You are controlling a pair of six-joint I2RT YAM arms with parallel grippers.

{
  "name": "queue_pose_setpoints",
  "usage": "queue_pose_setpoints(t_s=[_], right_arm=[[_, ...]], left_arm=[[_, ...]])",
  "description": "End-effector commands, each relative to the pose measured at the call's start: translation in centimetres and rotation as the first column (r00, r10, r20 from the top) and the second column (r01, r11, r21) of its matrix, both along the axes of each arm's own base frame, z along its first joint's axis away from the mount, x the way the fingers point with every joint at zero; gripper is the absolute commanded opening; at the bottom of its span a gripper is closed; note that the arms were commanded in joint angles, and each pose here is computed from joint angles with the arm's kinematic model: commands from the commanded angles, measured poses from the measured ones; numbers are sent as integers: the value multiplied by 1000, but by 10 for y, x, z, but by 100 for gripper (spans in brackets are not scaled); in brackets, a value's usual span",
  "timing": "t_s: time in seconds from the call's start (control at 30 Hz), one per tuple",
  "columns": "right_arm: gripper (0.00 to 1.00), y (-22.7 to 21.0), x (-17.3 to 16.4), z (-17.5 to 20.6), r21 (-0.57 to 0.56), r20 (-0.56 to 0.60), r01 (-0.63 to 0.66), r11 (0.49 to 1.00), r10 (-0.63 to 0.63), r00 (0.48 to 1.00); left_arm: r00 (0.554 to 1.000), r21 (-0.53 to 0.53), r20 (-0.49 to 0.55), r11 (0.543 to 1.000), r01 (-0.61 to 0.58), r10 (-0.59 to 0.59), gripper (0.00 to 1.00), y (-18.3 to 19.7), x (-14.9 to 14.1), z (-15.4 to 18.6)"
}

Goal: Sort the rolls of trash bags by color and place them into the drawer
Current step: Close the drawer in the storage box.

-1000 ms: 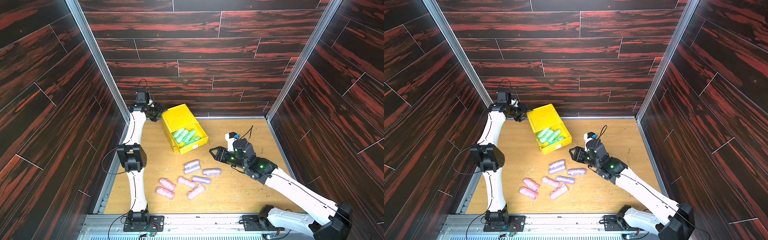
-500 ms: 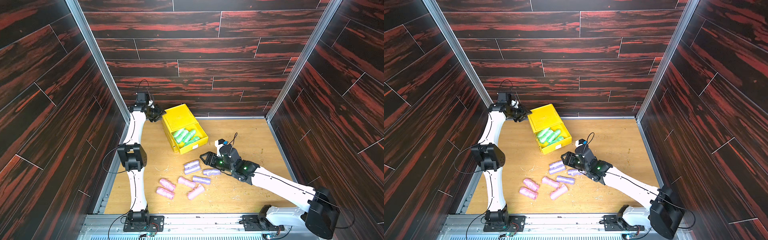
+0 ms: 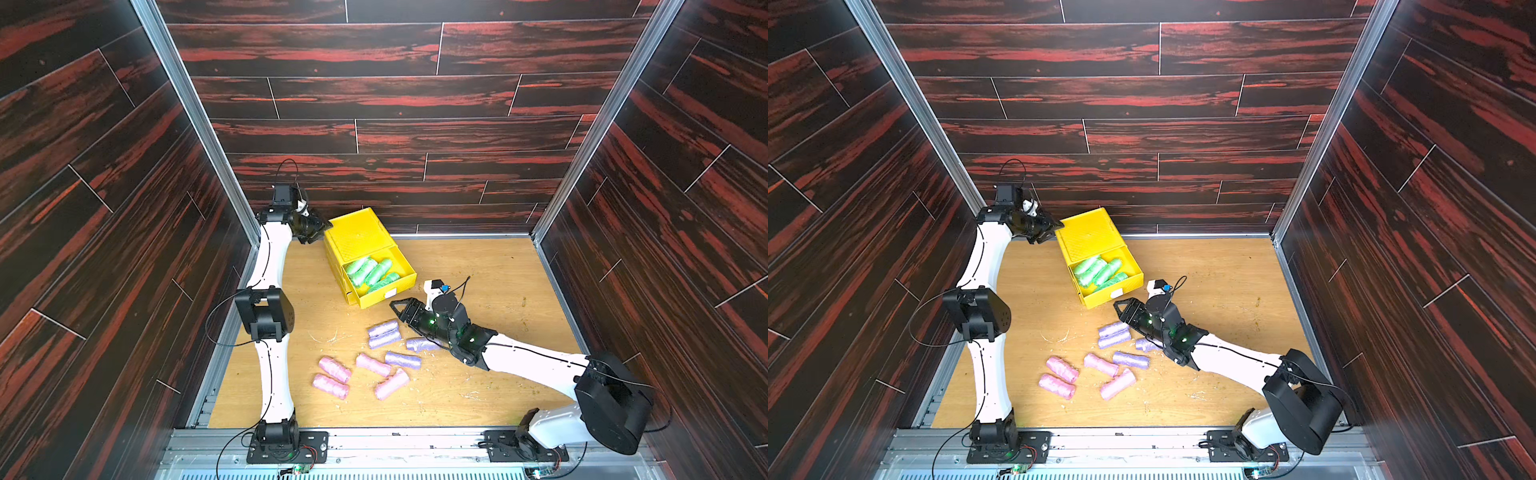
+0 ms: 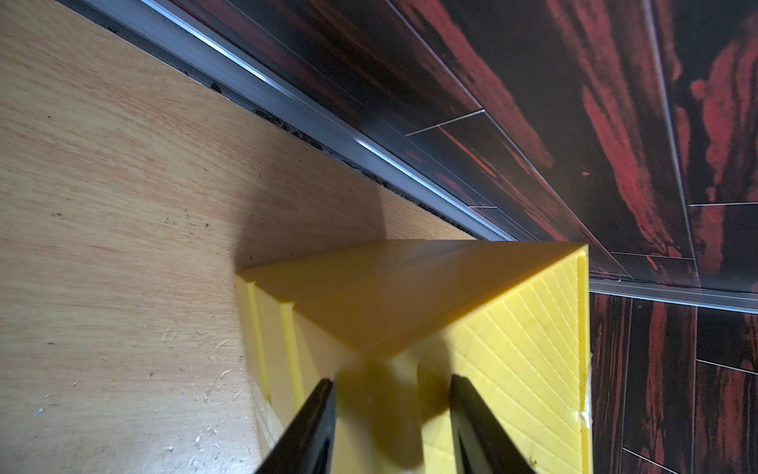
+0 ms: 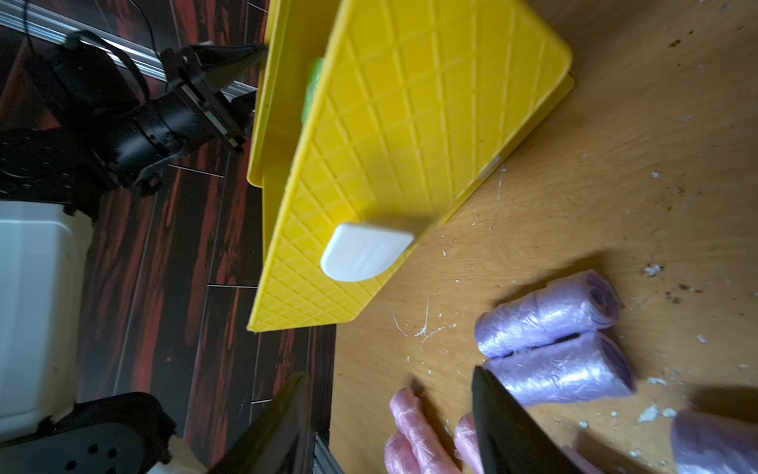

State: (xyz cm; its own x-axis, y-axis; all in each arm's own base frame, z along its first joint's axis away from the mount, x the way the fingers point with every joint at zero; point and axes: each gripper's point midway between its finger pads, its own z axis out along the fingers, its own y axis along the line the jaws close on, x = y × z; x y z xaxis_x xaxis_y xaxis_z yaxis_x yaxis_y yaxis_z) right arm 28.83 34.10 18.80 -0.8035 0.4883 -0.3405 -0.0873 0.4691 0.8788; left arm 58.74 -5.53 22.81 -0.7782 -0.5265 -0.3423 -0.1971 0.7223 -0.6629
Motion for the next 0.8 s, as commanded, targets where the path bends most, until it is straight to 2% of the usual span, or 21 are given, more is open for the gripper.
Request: queue_pose_setpoints(t_s=[0.0, 0.4, 0.77], right_arm=[[67, 8, 4, 18, 108, 33, 8, 994, -12, 999], [64, 36, 24, 19, 172, 16, 2, 985, -4, 1000], [63, 59, 49, 25, 159, 29, 15, 987, -20, 999]], left_arm=[[989, 17, -145, 999, 29, -27, 48, -9, -12, -49], [987, 14, -157, 999, 41, -38, 48, -15, -13, -54], [984, 18, -167, 998, 57, -53, 48, -22, -14, -60]])
